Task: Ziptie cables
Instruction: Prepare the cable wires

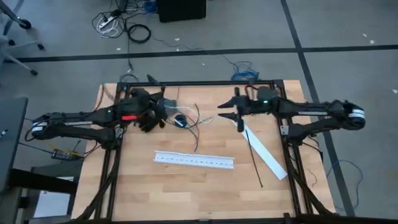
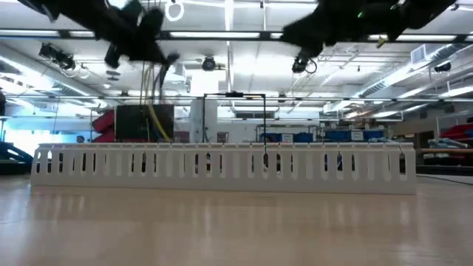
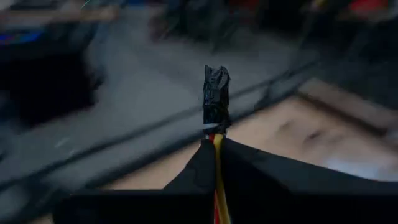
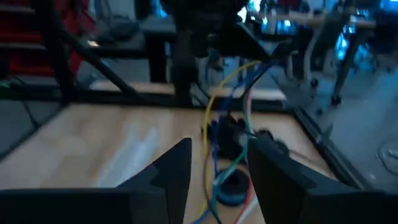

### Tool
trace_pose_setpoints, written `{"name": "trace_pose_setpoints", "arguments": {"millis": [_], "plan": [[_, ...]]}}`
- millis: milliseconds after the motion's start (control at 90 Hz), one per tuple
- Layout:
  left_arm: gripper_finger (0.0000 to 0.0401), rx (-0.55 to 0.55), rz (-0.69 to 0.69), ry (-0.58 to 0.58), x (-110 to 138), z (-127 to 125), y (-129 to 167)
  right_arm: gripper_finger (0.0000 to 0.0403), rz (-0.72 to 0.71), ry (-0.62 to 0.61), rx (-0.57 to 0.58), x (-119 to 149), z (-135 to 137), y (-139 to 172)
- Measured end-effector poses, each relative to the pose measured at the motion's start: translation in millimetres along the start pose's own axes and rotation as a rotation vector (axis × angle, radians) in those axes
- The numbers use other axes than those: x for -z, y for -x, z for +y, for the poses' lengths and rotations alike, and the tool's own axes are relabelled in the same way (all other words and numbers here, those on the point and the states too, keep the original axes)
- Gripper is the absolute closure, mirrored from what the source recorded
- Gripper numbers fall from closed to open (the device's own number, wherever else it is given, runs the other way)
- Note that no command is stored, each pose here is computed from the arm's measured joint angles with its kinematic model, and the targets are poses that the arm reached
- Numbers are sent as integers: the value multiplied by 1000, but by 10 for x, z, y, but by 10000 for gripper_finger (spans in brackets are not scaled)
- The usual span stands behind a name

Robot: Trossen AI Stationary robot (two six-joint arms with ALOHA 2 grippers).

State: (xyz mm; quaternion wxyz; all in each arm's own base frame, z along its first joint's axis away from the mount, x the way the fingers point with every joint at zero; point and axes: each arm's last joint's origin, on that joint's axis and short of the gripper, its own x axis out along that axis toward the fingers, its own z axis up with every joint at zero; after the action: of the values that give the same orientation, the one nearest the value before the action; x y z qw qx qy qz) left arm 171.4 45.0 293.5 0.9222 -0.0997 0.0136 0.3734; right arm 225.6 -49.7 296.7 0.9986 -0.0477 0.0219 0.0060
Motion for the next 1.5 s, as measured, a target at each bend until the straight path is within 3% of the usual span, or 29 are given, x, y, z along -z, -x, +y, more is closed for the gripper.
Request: {"name": "trace_pose_setpoints", "arguments": {"millis": [100,411,522,678,867,1033,1189,1378,1500], "plan": [[401,128,-104,23,-196,-28,87,250,-35,9,-3,-119,45,161],[401,409,-234,12,-700,-152,215,253,-85,22,5,-274,97,435],[401,424,-316,4,-876,-188,229,254,-82,22,9,-276,97,449],[401,377,-326,-21,-1037,-257,100,257,-80,30,12,-273,96,448],[401,338,-304,-66,-1207,-447,-287,259,-86,51,108,-297,73,488],[401,316,-247,-133,-1199,-652,-827,264,-96,59,164,-335,53,593],[401,350,-308,-147,-1253,-766,-1335,265,-107,61,179,-371,65,723],[401,440,-350,-188,-1454,-708,-1900,266,-111,53,186,-396,96,875],[401,544,-276,-212,-1342,-547,-2117,268,-83,38,182,-376,121,950]]}}
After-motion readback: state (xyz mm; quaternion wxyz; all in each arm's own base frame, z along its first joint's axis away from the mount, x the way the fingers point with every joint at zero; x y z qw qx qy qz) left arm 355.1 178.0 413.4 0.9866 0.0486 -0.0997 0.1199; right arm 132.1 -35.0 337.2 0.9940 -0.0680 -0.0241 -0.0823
